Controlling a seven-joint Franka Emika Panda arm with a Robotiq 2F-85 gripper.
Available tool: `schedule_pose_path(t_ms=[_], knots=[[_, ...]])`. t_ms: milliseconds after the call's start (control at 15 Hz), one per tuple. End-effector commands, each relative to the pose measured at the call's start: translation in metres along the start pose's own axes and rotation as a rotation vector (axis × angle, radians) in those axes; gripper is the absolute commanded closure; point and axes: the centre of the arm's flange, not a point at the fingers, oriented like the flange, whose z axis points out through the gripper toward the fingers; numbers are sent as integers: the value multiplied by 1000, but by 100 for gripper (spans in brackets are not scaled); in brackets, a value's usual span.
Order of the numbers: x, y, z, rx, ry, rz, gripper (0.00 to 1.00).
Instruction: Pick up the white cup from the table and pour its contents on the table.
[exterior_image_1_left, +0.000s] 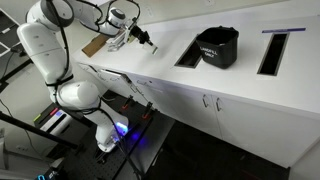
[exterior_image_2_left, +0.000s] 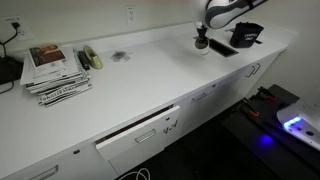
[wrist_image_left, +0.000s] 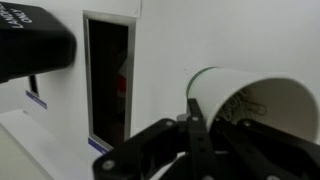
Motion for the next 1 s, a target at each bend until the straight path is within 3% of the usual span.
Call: schedule_pose_path(t_ms=[0,400,467,533,933], knots=[[-13,-22,-8,-174,-11,5,99],[-23,-42,-4,-364,-77,0,99],[-24,-42,-2,-369,-84,-2,99],[-25,-38,1,-303,-94,-21,99],[-28,-41,7,-321,-92,-20,99]])
